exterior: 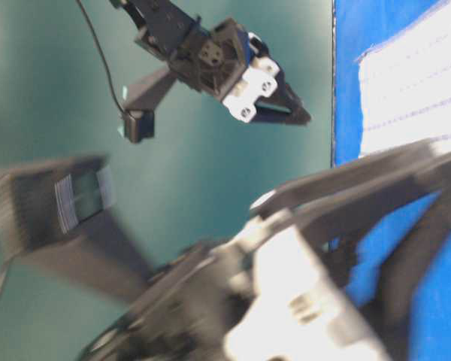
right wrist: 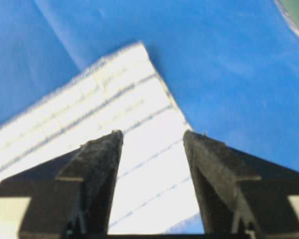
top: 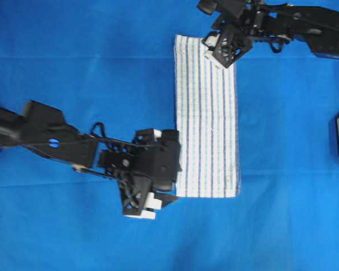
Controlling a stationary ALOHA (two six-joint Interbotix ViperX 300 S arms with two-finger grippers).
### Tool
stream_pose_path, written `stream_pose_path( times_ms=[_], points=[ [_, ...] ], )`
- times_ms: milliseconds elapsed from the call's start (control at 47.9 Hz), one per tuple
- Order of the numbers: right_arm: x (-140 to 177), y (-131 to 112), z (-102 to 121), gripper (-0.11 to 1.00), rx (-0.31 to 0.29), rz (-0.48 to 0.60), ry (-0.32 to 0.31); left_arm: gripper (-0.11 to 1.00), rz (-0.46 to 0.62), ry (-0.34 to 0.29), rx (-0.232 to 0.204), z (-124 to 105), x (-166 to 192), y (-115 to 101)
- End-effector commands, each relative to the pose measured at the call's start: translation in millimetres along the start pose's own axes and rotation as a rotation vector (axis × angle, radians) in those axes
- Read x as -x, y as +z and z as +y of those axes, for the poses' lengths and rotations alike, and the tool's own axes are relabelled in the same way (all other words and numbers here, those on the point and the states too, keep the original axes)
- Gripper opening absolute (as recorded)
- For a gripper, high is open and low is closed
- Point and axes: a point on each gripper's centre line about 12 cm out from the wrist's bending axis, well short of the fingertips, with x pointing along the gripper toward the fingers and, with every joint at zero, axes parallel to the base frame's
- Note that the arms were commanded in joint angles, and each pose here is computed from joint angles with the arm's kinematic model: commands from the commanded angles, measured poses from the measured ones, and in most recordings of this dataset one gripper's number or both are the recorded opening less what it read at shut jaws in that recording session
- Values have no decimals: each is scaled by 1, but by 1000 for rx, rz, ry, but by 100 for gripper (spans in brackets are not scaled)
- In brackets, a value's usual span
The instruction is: Fold the blue towel.
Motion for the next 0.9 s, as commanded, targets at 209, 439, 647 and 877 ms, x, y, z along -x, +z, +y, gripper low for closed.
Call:
stream_pose_path(
  times_ms=[209, 439, 647, 877],
  points=[
    [82, -4, 20, 57, 46, -182, 83, 66, -199, 67, 0, 37, 77, 18],
    [137, -28, 26, 57, 53, -373, 181, 66, -412, 151, -10, 65, 126, 5],
    [177, -46, 24, 57, 58, -526, 247, 66, -560, 197, -3, 74, 163, -12],
    [181, -68, 29, 57, 70, -602, 318, 66, -613, 241, 17, 83, 178, -33]
  ],
)
